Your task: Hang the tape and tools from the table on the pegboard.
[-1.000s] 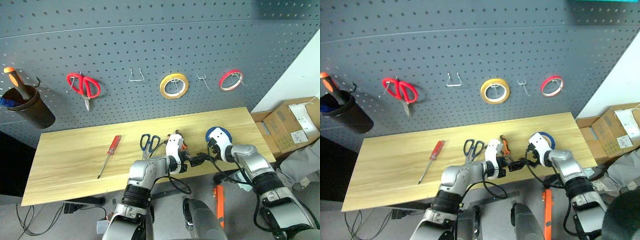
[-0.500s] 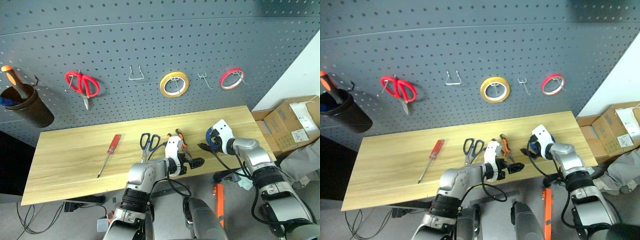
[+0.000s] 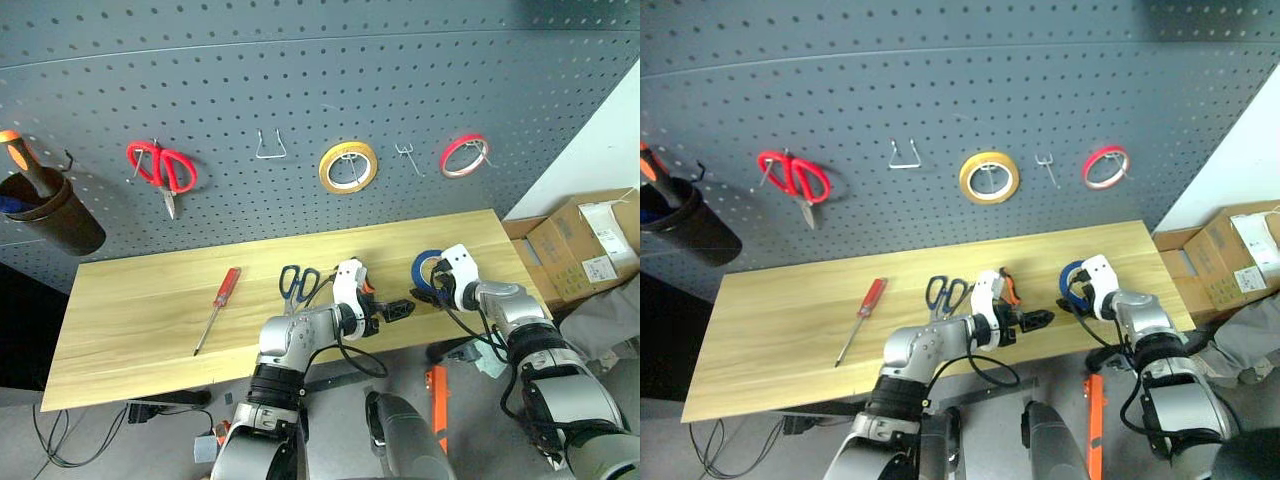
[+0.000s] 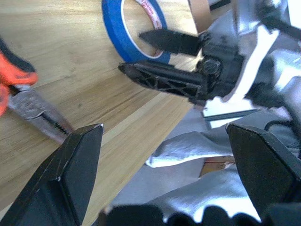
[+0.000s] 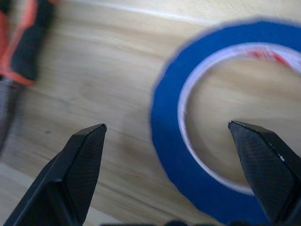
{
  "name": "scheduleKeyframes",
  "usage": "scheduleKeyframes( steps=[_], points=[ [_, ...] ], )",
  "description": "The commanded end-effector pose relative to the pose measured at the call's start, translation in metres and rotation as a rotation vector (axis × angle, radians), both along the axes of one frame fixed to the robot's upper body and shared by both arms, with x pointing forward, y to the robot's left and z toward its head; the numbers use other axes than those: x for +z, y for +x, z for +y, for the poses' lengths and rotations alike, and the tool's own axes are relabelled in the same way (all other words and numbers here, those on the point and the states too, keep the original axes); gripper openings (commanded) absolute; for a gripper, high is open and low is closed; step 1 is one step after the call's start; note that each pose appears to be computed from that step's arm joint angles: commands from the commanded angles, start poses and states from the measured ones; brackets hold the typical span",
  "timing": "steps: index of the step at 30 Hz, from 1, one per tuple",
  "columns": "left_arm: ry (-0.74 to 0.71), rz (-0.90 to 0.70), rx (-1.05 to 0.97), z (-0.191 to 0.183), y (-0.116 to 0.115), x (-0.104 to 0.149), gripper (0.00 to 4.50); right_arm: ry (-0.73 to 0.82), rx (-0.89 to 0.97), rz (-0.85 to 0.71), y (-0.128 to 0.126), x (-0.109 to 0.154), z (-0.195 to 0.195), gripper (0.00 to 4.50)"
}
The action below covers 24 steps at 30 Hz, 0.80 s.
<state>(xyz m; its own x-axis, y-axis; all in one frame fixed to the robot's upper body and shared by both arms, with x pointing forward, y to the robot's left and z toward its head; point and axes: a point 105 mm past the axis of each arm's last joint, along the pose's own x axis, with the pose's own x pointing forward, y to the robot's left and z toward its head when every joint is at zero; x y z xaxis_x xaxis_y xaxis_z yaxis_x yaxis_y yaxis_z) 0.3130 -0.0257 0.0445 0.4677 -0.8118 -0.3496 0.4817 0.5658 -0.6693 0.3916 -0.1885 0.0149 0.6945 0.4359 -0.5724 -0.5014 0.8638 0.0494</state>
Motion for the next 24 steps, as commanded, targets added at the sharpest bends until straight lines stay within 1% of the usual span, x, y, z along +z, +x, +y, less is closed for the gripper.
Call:
scheduleKeyframes(
  steps=[1, 7, 8, 10, 11, 12, 13, 16, 19, 20, 21, 22, 24],
  points=[
    [-0.047, -0.032, -0.028, -0.01, 0.0, 0.013, 4.47, 0.065, -0.048, 0.034, 0.001, -0.002, -0.001, 4.5],
    [-0.049, -0.036, -0.028, -0.008, -0.001, 0.014, 4.47, 0.128, -0.05, 0.09, -0.004, -0.007, 0.004, 4.5],
    [-0.048, -0.037, -0.027, -0.007, -0.001, 0.013, 4.5, 0.13, -0.04, 0.092, -0.005, -0.007, 0.005, 4.14],
    [-0.046, -0.038, -0.022, -0.004, -0.001, 0.013, 4.5, 0.124, -0.003, 0.099, -0.009, -0.008, 0.01, 3.65],
    [-0.046, -0.039, -0.02, -0.003, -0.001, 0.013, 4.5, 0.119, 0.011, 0.101, -0.01, -0.009, 0.011, 3.23],
    [-0.045, -0.04, -0.019, -0.002, -0.001, 0.013, 4.5, 0.123, 0.017, 0.103, -0.011, -0.009, 0.012, 2.97],
    [-0.044, -0.041, -0.018, -0.001, -0.001, 0.012, 4.5, 0.126, 0.019, 0.104, -0.011, -0.009, 0.013, 2.56],
    [-0.037, -0.048, -0.007, 0.001, 0.002, 0.013, 4.5, 0.145, 0.016, 0.098, -0.01, -0.006, 0.015, 1.53],
    [-0.035, -0.056, 0.003, 0.004, 0.006, 0.014, 4.5, 0.143, 0.021, 0.09, -0.01, -0.006, 0.017, 0.63],
    [-0.035, -0.062, 0.003, 0.005, 0.006, 0.015, 4.5, 0.133, 0.025, 0.082, -0.01, -0.006, 0.017, 0.54],
    [-0.035, -0.065, 0.003, 0.005, 0.007, 0.016, 4.5, 0.126, 0.027, 0.077, -0.011, -0.006, 0.016, 0.54],
    [-0.041, -0.073, -0.001, 0.004, 0.007, 0.019, 4.5, 0.087, 0.035, 0.048, -0.01, -0.006, 0.015, 0.54],
    [-0.062, -0.098, -0.019, 0.003, 0.006, 0.027, 4.5, -0.01, 0.08, -0.055, -0.011, 0.001, 0.015, 0.54]
  ],
)
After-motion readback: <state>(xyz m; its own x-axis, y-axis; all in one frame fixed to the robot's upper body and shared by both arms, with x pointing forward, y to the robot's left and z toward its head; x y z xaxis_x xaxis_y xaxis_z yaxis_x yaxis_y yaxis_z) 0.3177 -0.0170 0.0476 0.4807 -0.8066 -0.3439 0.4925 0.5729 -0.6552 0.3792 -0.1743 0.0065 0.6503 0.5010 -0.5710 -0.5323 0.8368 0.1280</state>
